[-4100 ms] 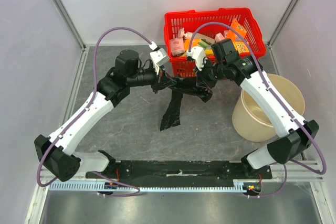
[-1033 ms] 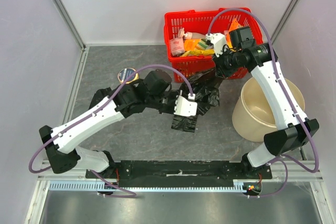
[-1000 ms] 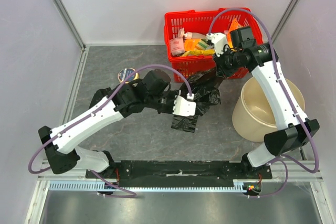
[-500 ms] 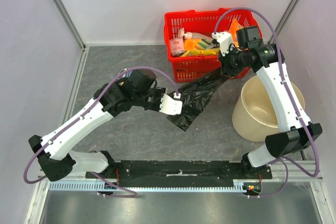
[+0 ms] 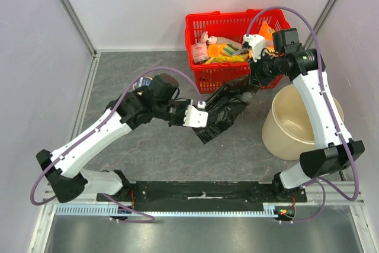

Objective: Put the trash bags into the trash bin

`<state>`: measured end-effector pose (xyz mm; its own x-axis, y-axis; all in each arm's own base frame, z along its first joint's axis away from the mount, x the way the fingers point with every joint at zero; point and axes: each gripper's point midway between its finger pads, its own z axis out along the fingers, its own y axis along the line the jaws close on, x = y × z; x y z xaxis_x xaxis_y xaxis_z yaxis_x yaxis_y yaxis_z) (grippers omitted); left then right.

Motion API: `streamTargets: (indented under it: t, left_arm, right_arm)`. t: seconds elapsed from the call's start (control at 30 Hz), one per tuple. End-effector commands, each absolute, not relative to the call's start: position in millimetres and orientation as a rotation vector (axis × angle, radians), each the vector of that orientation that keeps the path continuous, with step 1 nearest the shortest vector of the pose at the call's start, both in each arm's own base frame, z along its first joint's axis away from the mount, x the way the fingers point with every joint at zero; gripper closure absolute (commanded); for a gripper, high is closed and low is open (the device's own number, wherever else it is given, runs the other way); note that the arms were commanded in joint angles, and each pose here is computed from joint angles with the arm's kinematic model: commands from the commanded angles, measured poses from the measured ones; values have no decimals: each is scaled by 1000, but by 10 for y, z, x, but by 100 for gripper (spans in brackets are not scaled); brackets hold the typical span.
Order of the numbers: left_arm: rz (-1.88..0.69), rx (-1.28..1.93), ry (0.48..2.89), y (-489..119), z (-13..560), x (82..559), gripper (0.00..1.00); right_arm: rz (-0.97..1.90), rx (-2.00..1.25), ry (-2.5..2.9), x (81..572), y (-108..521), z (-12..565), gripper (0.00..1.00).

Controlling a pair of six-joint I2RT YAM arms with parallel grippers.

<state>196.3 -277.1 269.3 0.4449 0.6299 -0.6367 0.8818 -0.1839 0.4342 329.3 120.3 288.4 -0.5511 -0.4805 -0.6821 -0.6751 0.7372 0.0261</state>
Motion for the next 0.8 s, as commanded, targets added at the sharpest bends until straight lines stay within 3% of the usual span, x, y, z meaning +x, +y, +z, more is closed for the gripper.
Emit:
streamTargets:
  t: [0.0,0.07,0.37,0.43,0.53,0.63,0.77]
  left_arm:
    - [-641,1799,1250,-3138,2811,1880,80]
    - [-716,1791,1221,-3249,2900,1826,98]
    - [-811,1675,1209,-3532,3137,1927,97]
    - [-799,1657,1223,-3619,3094,1972,85]
    - [-715,1680,1243,-3809,2924,1961,58]
    - [-528,1651,1255,-4020,2790,2036,43]
    - [-281,1552,1278,-4158,2654,2235,34]
  right_arm:
    - [464,-874,2216,3250,1308,2983,100]
    - [471,-877,2239,3239,1306,2907,100]
    - [594,-899,2254,3133,1430,2855,100]
    - [595,-898,2240,3139,1433,2925,100]
    - [605,-901,2229,3144,1455,2983,100]
    - [646,-894,2221,3146,1503,3025,100]
    - [720,-892,2213,3150,1584,3069,100]
